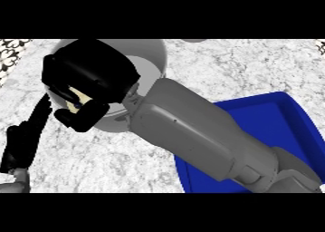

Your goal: Pick the cupcake from the tray and place it in the pot

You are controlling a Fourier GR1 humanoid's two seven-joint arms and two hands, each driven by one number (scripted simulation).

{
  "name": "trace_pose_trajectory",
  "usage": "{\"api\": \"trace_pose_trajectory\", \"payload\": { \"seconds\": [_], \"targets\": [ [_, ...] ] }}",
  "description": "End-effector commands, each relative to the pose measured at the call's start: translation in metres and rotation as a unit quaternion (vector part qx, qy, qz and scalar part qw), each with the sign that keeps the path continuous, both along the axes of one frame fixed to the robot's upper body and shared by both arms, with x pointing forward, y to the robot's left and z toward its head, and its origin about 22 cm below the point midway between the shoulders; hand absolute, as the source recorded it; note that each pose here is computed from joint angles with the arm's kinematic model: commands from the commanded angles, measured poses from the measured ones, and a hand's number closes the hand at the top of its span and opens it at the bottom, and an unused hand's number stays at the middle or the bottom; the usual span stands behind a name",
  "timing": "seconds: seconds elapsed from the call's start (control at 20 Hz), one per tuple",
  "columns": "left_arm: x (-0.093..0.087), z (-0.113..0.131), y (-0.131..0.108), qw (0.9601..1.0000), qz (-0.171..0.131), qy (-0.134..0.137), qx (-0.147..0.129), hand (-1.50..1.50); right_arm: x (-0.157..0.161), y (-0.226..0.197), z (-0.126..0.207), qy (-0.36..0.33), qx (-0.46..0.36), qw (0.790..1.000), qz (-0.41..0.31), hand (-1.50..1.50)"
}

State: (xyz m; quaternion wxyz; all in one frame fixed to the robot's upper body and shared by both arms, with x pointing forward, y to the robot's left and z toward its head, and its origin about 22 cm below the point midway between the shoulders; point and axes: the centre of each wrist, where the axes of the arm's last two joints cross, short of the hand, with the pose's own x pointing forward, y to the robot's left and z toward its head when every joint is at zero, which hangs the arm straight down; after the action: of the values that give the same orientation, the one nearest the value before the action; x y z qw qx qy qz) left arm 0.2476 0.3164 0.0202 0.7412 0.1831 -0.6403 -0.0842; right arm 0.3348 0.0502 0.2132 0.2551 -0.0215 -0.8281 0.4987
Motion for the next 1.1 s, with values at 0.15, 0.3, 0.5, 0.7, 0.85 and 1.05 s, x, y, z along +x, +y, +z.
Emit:
{"api": "trace_pose_trajectory", "payload": {
  "seconds": [0.15, 0.3, 0.5, 0.7, 0.85, 1.05],
  "targets": [
    [0.004, 0.007, -0.011, 0.9998, -0.018, -0.002, 0.003, 0.00, 0.037, 0.005, -0.011, -0.005, -0.020, 1.000, -0.010, 1.50],
    [0.006, 0.001, -0.013, 0.9994, -0.033, -0.011, 0.000, 0.00, 0.047, 0.002, -0.022, -0.033, -0.043, 0.998, -0.037, 1.50],
    [0.017, 0.008, -0.020, 0.9989, -0.046, -0.014, 0.003, 0.00, 0.048, 0.005, -0.028, -0.073, -0.079, 0.993, -0.051, 1.50],
    [0.014, 0.003, -0.022, 0.9984, -0.053, -0.019, 0.004, 0.00, 0.058, -0.009, -0.045, 0.019, -0.067, 0.996, -0.051, -1.50],
    [0.023, 0.019, -0.029, 0.9975, -0.069, -0.019, 0.002, 0.00, 0.055, -0.011, -0.057, 0.073, -0.064, 0.994, -0.045, -1.50],
    [0.031, 0.022, -0.036, 0.9973, -0.069, -0.024, -0.001, 0.00, 0.060, -0.015, -0.057, 0.087, -0.048, 0.995, -0.025, -1.50]
  ]
}}
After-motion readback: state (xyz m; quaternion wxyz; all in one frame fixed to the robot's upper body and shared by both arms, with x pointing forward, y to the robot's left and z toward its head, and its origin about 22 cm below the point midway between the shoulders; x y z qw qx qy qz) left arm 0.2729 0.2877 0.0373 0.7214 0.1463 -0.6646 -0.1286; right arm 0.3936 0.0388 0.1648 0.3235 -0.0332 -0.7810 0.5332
